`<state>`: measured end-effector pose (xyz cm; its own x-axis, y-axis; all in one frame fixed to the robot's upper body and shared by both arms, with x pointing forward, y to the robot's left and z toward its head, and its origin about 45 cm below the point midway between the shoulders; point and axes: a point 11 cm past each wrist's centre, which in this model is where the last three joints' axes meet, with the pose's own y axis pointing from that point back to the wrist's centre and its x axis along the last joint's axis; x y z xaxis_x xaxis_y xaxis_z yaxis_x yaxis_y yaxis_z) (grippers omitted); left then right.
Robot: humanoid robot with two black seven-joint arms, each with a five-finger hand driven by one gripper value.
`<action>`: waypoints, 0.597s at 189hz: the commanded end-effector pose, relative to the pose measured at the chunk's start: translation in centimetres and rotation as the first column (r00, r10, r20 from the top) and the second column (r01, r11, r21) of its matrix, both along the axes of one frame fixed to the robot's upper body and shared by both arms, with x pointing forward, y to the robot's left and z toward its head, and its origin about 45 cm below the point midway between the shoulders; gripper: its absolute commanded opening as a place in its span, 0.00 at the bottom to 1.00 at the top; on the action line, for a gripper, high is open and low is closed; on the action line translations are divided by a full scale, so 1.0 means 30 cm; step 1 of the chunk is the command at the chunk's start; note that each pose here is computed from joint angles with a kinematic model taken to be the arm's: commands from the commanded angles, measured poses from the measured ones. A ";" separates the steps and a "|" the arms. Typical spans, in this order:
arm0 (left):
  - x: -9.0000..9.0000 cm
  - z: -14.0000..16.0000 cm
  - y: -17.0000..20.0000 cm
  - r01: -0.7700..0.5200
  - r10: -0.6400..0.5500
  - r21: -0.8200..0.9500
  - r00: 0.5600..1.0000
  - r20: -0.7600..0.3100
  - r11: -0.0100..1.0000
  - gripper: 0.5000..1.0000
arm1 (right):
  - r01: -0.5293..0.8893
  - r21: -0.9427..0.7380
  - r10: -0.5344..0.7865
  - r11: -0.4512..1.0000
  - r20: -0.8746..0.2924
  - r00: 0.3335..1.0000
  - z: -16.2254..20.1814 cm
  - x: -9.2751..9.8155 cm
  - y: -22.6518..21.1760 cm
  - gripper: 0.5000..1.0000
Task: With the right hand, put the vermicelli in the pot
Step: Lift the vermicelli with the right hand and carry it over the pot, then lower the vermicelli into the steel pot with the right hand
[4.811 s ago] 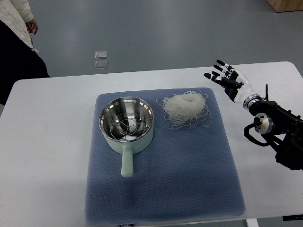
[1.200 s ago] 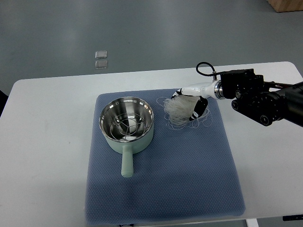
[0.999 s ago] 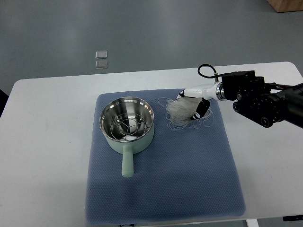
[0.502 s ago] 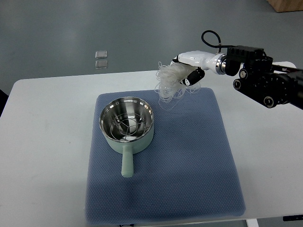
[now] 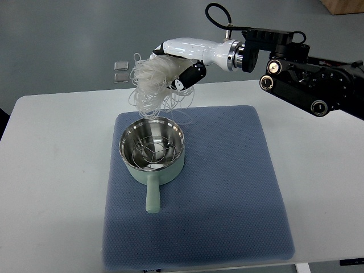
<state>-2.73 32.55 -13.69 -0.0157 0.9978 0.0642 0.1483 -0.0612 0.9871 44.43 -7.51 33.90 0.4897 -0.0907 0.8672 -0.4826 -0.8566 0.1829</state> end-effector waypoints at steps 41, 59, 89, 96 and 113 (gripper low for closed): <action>-0.002 0.000 -0.002 0.001 -0.001 -0.002 1.000 -0.001 1.000 1.00 | -0.125 0.018 0.126 0.992 -0.083 0.989 -0.102 -0.095 0.122 0.00; 0.001 0.000 -0.002 0.001 -0.001 -0.002 1.000 0.001 1.000 1.00 | -0.105 0.017 0.106 0.994 -0.105 0.989 -0.138 -0.092 0.098 0.00; -0.002 0.000 -0.002 0.001 -0.001 -0.002 1.000 -0.001 1.000 1.00 | -0.068 0.034 0.072 0.997 -0.122 0.990 -0.184 -0.090 0.056 0.69; 0.001 0.000 -0.002 0.001 -0.001 -0.002 1.000 0.001 1.000 1.00 | -0.058 0.043 0.063 0.997 -0.124 0.990 -0.189 -0.088 0.047 0.74; -0.002 0.000 -0.002 0.001 -0.001 -0.002 1.000 -0.001 1.000 1.00 | -0.030 0.051 0.036 0.998 -0.119 0.992 -0.189 -0.075 0.013 0.78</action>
<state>-2.71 32.50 -13.70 -0.0143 0.9979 0.0626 0.1480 -0.0598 0.9872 41.84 -6.13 28.35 0.5973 -0.0873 0.7973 -0.4059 -0.8902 0.2067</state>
